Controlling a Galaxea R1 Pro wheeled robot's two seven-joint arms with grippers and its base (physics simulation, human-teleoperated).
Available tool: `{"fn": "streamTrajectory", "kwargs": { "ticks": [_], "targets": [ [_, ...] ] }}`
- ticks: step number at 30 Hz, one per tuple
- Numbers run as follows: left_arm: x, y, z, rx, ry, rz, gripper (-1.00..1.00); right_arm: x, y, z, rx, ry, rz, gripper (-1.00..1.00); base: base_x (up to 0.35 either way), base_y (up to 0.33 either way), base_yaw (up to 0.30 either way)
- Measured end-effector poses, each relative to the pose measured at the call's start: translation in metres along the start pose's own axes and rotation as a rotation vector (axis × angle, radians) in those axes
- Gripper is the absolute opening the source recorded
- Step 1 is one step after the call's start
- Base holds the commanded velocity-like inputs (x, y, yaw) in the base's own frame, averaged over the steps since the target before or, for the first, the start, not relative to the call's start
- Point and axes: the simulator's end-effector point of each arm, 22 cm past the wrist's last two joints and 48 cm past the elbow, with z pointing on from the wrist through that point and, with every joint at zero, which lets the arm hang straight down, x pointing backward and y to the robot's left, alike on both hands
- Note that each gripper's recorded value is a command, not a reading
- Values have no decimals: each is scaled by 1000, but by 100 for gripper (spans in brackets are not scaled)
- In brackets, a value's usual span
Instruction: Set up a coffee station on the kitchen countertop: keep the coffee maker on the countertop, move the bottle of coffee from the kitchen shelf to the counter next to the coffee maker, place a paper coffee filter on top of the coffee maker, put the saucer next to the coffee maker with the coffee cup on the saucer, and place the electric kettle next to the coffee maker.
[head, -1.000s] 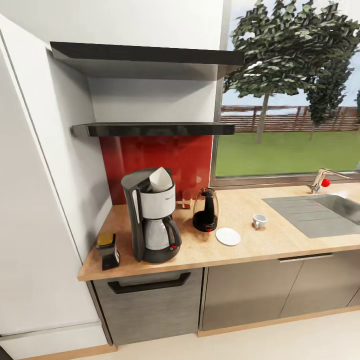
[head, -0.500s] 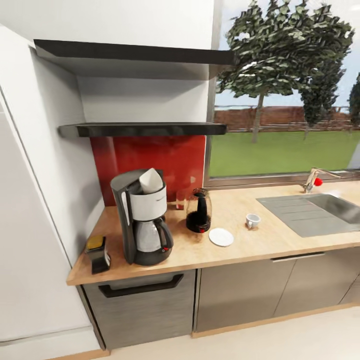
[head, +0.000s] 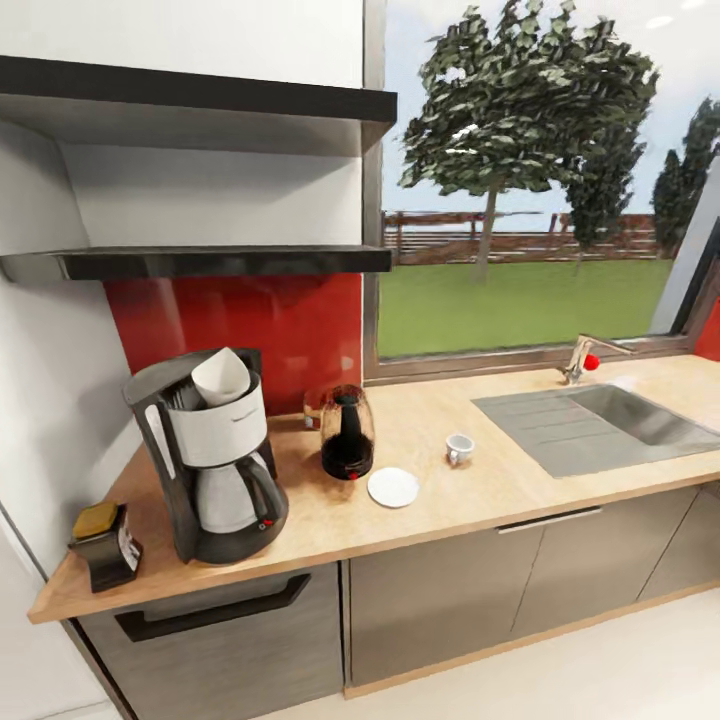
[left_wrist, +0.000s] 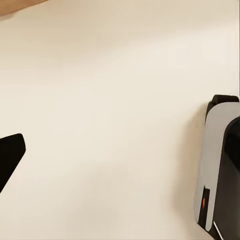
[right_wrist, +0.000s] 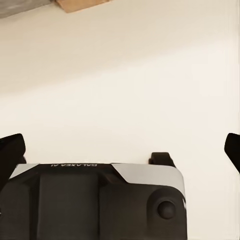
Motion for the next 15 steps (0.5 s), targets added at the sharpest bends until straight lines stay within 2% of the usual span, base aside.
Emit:
{"fn": "streamTrajectory", "kwargs": {
  "ticks": [7, 15],
  "targets": [
    [0, 0, 0, 0, 2, -1, 100, 0, 0, 0, 0, 0, 7, 100, 198, -217, 0],
    [0, 0, 0, 0, -1, -2, 100, 0, 1, 0, 0, 0, 4, 100, 61, -267, 0]
  ]
}}
